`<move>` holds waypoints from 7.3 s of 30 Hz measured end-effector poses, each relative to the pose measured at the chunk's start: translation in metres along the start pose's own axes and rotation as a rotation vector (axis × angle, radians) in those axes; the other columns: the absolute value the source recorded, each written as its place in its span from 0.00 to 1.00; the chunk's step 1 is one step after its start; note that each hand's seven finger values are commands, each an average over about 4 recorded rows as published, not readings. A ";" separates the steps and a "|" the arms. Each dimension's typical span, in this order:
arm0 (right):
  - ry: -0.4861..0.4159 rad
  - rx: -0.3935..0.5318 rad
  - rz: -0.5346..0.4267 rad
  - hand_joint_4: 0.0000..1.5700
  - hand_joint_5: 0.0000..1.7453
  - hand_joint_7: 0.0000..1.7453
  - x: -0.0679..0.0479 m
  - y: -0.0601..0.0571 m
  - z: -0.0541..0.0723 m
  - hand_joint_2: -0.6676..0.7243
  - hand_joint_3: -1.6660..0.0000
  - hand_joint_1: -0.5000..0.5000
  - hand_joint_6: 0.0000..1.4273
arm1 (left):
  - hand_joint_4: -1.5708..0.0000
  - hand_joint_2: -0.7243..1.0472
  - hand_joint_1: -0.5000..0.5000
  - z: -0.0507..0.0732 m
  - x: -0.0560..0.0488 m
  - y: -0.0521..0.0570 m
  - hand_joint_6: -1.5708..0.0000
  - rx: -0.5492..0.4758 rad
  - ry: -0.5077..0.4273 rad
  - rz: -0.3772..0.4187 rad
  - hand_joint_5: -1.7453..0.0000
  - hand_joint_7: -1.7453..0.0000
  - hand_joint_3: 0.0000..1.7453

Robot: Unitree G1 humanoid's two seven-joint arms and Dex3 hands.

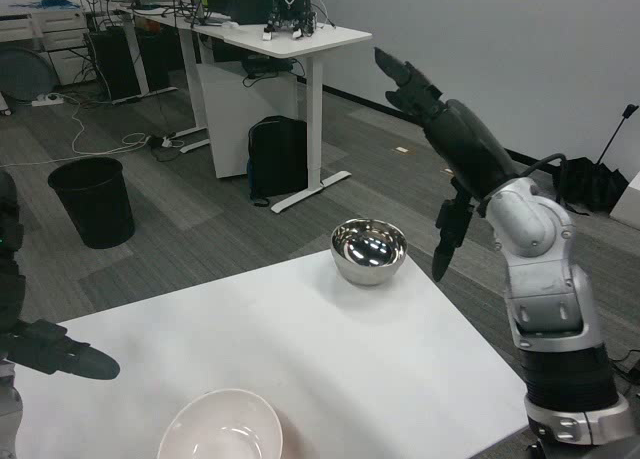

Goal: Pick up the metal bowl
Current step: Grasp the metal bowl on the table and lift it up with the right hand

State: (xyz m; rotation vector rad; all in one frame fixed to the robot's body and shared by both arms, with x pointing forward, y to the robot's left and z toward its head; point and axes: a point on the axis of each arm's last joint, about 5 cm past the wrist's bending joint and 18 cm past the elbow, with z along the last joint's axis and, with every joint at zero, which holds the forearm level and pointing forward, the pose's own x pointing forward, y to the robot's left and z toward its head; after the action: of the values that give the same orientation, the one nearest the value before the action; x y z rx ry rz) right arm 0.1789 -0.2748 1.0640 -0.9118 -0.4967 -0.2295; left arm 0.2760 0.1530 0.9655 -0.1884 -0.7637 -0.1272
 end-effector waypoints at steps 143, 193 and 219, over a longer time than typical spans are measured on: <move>0.427 -0.581 0.788 0.00 0.00 0.04 0.086 0.143 -0.051 0.91 1.00 0.04 0.00 | 1.00 0.00 0.00 -0.012 0.003 -0.005 1.00 -0.041 0.050 0.015 1.00 1.00 0.00; 0.305 -0.608 0.766 0.55 0.94 0.69 0.078 0.154 -0.046 0.09 0.14 0.17 0.93 | 1.00 0.00 0.00 -0.014 -0.006 -0.003 1.00 -0.044 0.065 0.021 1.00 1.00 0.00; -0.040 -0.469 0.486 0.65 0.89 0.68 0.062 0.090 0.015 0.09 0.14 0.17 0.94 | 1.00 0.00 0.00 -0.013 -0.005 -0.004 1.00 -0.054 0.048 0.024 1.00 1.00 0.00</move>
State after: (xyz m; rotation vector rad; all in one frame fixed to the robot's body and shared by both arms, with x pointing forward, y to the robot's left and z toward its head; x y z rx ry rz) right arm 0.2637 -0.2079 1.0403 -1.4665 -0.2454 0.1242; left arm 0.2808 0.1460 0.9532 -0.2450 -0.7099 -0.1289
